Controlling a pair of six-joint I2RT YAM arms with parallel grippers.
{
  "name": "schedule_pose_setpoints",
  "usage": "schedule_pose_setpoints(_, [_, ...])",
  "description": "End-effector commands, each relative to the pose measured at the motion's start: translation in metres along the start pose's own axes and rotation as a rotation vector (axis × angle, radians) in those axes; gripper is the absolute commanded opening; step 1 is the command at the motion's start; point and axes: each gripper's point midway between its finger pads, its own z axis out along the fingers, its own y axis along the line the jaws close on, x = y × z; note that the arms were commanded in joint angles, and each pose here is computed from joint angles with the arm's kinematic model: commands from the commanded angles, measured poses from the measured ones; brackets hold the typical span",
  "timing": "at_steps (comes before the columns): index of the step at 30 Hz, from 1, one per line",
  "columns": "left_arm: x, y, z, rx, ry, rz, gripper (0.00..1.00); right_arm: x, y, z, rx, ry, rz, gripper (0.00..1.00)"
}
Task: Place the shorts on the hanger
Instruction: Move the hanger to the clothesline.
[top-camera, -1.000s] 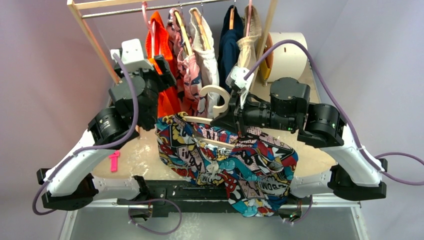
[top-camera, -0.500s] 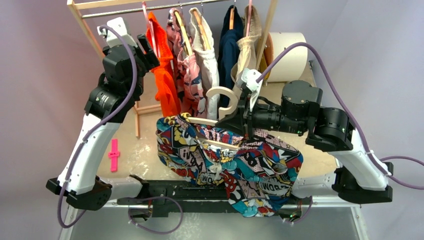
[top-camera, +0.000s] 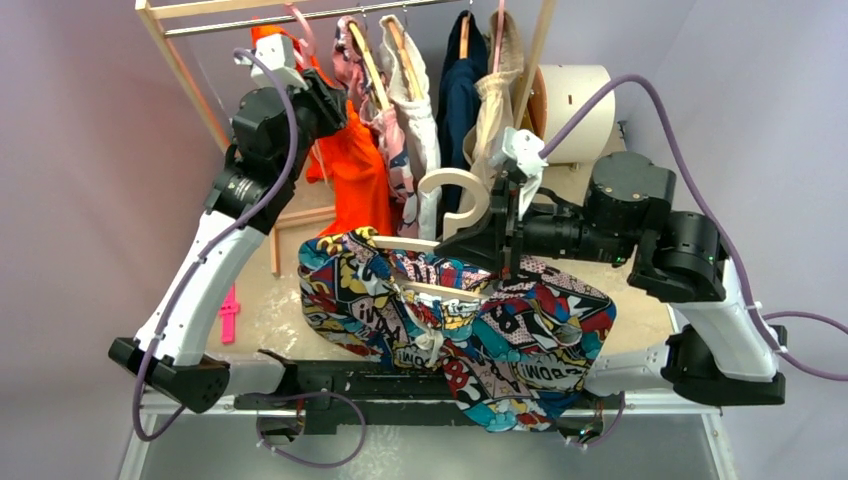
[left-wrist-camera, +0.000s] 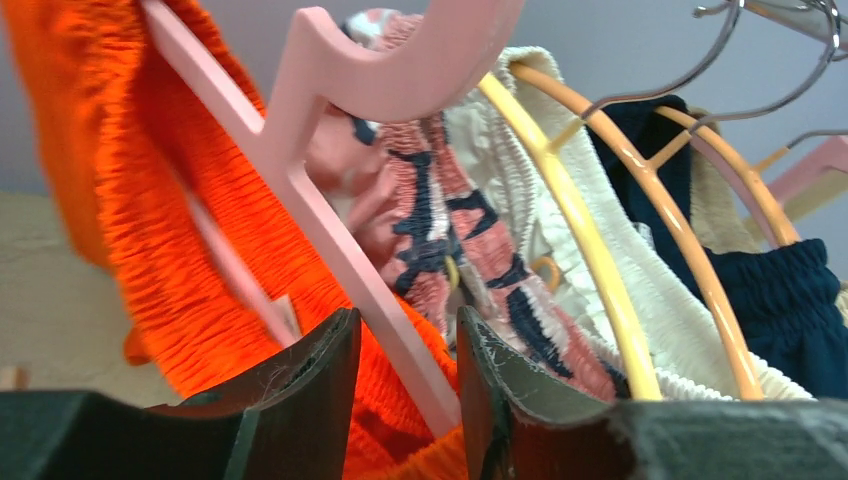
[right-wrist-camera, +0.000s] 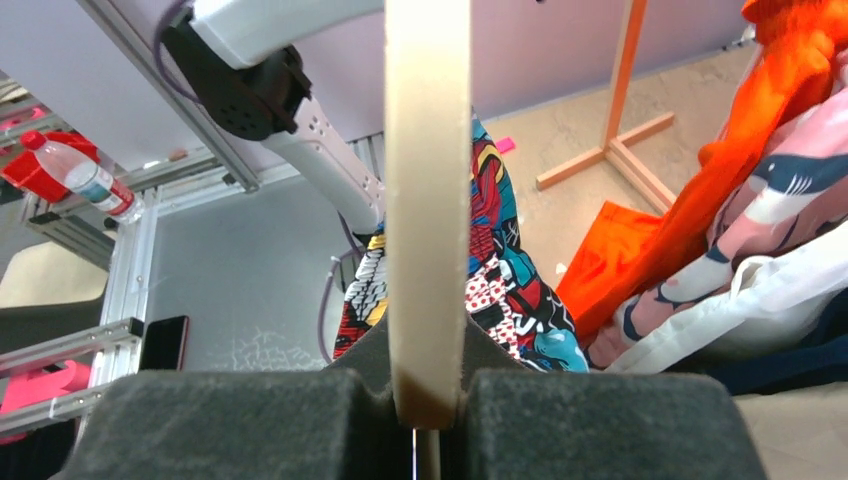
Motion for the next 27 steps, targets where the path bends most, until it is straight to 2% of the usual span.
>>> schedule_pose_setpoints(1, [-0.007, -0.046, 0.01, 0.217, -0.015, -0.057, 0.37, -0.036, 0.014, -0.019, -0.047, -0.113, -0.031, 0.0])
schedule_pose_setpoints(13, [0.008, -0.087, 0.022, 0.434, 0.017, -0.082, 0.26, -0.028, 0.006, -0.014, -0.009, -0.072, -0.038, 0.0])
schedule_pose_setpoints(20, [0.019, -0.115, 0.033, 0.565, 0.058, -0.132, 0.12, -0.02, 0.002, -0.015, 0.012, -0.058, -0.033, 0.0])
schedule_pose_setpoints(27, [0.034, -0.139, 0.042, 0.651, 0.089, -0.179, 0.11, -0.016, 0.0, -0.013, 0.019, -0.046, -0.036, 0.0])
